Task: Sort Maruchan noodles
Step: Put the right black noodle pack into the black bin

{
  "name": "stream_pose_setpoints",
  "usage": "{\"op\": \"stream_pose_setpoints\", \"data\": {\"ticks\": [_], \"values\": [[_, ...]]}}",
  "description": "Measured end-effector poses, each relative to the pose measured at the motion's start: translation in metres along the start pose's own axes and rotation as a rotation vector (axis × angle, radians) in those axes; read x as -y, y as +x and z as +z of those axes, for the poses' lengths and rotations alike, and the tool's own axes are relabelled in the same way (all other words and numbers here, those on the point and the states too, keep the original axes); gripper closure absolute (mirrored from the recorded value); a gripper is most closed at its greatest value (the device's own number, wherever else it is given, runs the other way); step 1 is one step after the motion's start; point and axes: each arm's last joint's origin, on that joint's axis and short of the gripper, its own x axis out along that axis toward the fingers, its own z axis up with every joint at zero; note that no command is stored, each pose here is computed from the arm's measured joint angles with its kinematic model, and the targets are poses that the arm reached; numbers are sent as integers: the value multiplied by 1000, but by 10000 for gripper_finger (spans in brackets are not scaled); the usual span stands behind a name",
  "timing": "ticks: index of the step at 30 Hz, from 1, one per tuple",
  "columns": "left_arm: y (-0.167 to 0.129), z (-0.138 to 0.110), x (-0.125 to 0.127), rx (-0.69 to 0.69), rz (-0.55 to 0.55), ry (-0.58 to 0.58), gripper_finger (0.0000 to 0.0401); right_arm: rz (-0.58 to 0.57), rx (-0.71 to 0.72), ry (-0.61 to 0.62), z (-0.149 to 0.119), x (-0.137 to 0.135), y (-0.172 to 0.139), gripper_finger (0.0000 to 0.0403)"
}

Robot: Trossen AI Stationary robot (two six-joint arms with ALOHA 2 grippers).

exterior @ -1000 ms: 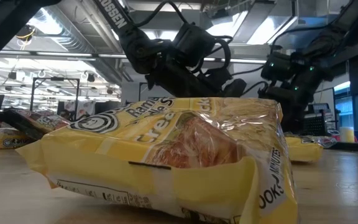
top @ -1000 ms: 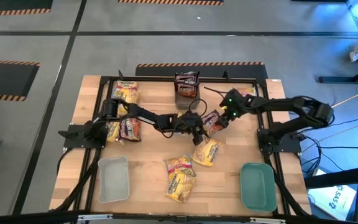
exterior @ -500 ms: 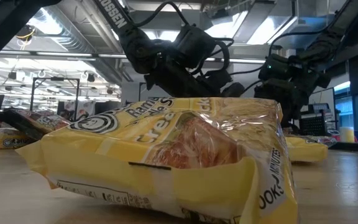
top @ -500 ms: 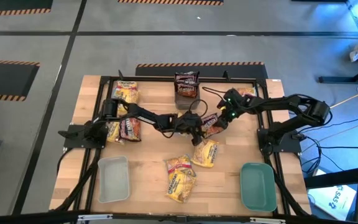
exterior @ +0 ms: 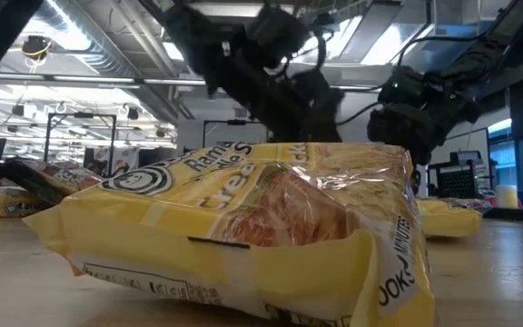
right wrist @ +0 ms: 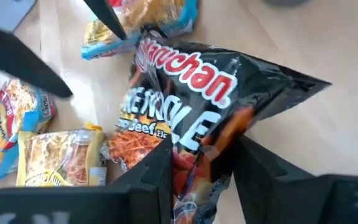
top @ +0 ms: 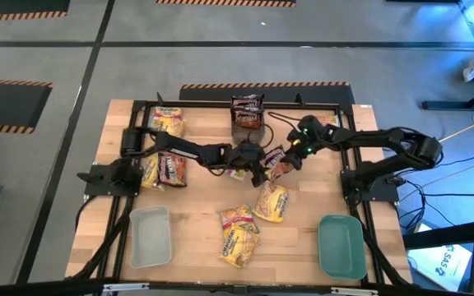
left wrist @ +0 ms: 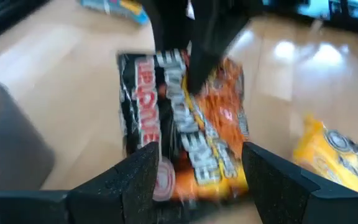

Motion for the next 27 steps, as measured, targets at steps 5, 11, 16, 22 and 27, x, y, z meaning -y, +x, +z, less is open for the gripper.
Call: {"op": "stream_pose_setpoints", "data": {"ticks": [5,11,16,22,27], "values": [[-28,16,7,-11,-20,48,176,-26,52,-76,5,-9,-9,287],[-48,34,4,37,-24,54,159,-27,55,-194,4,-28,-5,302],[-50,35,-7,0,-27,17,129,-40,59,-287,3,-43,2,336],[-48,34,-16,-24,-22,-33,120,-84,98,-380,3,-55,7,352],[-48,35,-19,-29,-44,-67,123,-107,129,-421,5,-61,9,352]]}}
